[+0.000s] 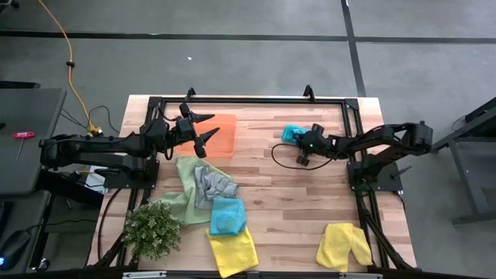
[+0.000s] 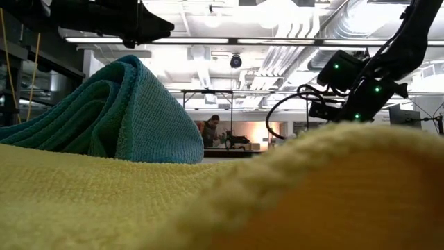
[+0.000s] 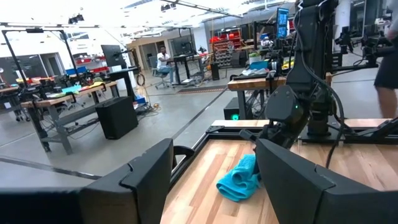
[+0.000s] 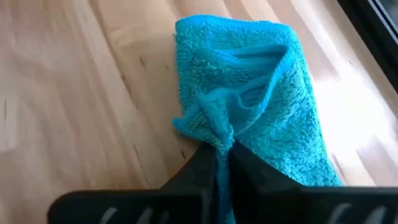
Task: Fold microfiber towels
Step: Put the blue microfiber cloth into the orange bin
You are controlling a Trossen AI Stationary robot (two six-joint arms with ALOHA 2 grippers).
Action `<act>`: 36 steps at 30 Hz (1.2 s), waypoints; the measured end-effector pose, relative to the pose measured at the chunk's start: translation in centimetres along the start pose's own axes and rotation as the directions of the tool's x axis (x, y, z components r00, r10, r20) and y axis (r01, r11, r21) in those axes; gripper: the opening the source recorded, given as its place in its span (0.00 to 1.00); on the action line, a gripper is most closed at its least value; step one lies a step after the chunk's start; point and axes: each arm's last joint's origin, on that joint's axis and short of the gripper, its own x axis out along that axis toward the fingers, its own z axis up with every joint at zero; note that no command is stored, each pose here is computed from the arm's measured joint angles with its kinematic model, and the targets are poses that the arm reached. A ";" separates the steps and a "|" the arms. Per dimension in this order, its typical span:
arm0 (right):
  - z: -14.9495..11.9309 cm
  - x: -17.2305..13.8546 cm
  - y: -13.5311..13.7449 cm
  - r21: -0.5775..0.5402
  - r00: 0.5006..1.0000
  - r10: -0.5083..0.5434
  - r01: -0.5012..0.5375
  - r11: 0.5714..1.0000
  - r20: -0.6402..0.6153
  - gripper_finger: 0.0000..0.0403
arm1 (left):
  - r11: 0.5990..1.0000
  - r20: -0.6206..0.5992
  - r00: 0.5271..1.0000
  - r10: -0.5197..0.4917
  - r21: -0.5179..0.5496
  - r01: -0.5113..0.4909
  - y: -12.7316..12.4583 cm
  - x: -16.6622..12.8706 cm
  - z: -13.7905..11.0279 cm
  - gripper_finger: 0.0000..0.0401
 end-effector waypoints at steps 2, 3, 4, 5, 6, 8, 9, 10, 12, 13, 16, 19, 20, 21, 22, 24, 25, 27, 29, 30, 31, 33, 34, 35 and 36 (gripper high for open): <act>0.4 0.0 -0.1 0.036 0.999 -0.005 0.004 0.999 0.043 0.01 | 1.000 0.000 1.000 0.002 0.000 -0.002 0.0 0.0 0.0 0.56; 0.6 0.0 -0.1 0.053 0.998 -0.008 0.004 0.999 0.065 0.01 | 1.000 -0.001 1.000 0.003 0.000 -0.003 0.0 0.0 0.0 0.56; 0.8 0.0 -0.1 0.062 0.996 -0.002 -0.003 0.998 0.088 0.01 | 1.000 0.000 1.000 0.003 0.000 -0.003 0.0 0.0 0.0 0.56; 1.0 -0.1 -0.1 0.071 0.994 0.011 -0.019 0.997 0.111 0.01 | 1.000 0.000 1.000 0.003 0.000 -0.003 0.0 0.0 0.0 0.56; 1.4 -0.2 -0.2 0.075 0.991 0.024 -0.034 0.997 0.133 0.01 | 1.000 0.000 1.000 0.003 0.000 -0.003 0.0 0.0 0.0 0.56; 2.7 -0.6 -0.3 0.083 0.980 0.050 -0.067 0.994 0.194 0.01 | 1.000 0.001 1.000 0.006 0.000 -0.006 0.0 0.0 0.1 0.56; 3.5 -0.9 -0.5 0.087 0.971 0.060 -0.082 0.993 0.230 0.00 | 1.000 0.007 1.000 0.010 -0.006 -0.010 0.1 0.1 0.3 0.56; 4.3 -1.1 -0.6 0.089 0.963 0.072 -0.098 0.991 0.260 0.00 | 1.000 0.014 1.000 0.017 -0.019 -0.017 0.1 0.1 0.6 0.56; 5.9 -1.7 -0.8 0.071 0.941 0.110 -0.140 0.988 0.319 0.00 | 0.998 0.026 0.999 0.033 -0.052 -0.032 0.2 -0.1 1.1 0.56; 6.9 -2.0 -1.0 0.061 0.927 0.125 -0.156 0.986 0.354 0.00 | 0.997 0.032 0.999 0.041 -0.066 -0.039 0.2 -0.2 1.4 0.56; 10.2 -3.1 -1.5 0.028 0.876 0.161 -0.195 0.980 0.454 0.00 | 0.994 0.035 0.998 0.059 -0.095 -0.056 0.2 -1.0 2.4 0.56; 13.3 -3.7 -1.5 -0.032 0.843 0.202 -0.215 0.976 0.499 0.00 | 0.993 0.049 0.997 0.065 -0.104 -0.060 0.1 -2.3 3.3 0.56; 14.3 -3.8 -1.4 -0.052 0.836 0.207 -0.210 0.976 0.507 0.00 | 0.993 0.057 0.996 0.062 -0.108 -0.055 0.1 -2.7 3.6 0.56; 15.3 -3.8 -1.2 -0.075 0.830 0.213 -0.204 0.976 0.516 0.00 | 0.993 0.068 0.996 0.056 -0.112 -0.048 0.0 -3.1 3.8 0.56; 16.2 -3.7 -1.0 -0.094 0.825 0.217 -0.197 0.976 0.522 0.00 | 0.992 0.076 0.996 0.050 -0.116 -0.041 0.0 -3.5 4.0 0.56; 18.2 -3.4 -0.8 -0.116 0.814 0.222 -0.189 0.975 0.536 0.00 | 0.992 0.090 0.995 0.036 -0.122 -0.025 0.0 -4.2 4.3 0.56; 19.3 -3.2 -0.7 -0.125 0.804 0.227 -0.189 0.974 0.549 0.00 | 0.992 0.091 0.995 0.031 -0.123 -0.020 -0.1 -4.4 4.4 0.56; 21.3 -2.8 -0.5 -0.158 0.776 0.273 -0.223 0.962 0.568 0.00 | 0.992 0.097 0.995 0.027 -0.127 -0.014 -0.1 -4.8 4.5 0.56; 23.3 -2.3 -0.3 -0.197 0.737 0.338 -0.275 0.941 0.585 0.00 | 0.992 0.102 0.995 0.015 -0.128 -0.002 -0.2 -5.0 4.6 0.56; 24.2 -2.2 -0.2 -0.216 0.719 0.368 -0.300 0.929 0.589 0.00 | 0.992 0.104 0.995 0.011 -0.130 0.003 -0.3 -5.0 4.7 0.56; 25.0 -2.1 0.0 -0.234 0.700 0.393 -0.316 0.919 0.597 0.00 | 0.992 0.105 0.994 0.006 -0.130 0.008 -0.4 -5.1 4.7 0.56; 26.8 -1.8 0.4 -0.257 0.666 0.420 -0.334 0.907 0.617 0.00 | 0.992 0.104 0.995 -0.002 -0.129 0.015 -0.5 -5.1 4.7 0.56; 27.5 -1.5 0.6 -0.263 0.658 0.429 -0.342 0.902 0.619 0.00 | 0.991 0.104 0.995 -0.004 -0.129 0.018 -0.5 -5.1 4.7 0.56; 28.3 -1.0 0.9 -0.271 0.650 0.441 -0.350 0.897 0.619 0.00 | 0.991 0.105 0.994 -0.005 -0.129 0.018 -0.5 -5.1 4.7 0.56; 28.9 -0.4 1.3 -0.277 0.647 0.456 -0.364 0.889 0.611 0.00 | 0.991 0.104 0.995 -0.005 -0.129 0.018 -0.5 -5.1 4.7 0.56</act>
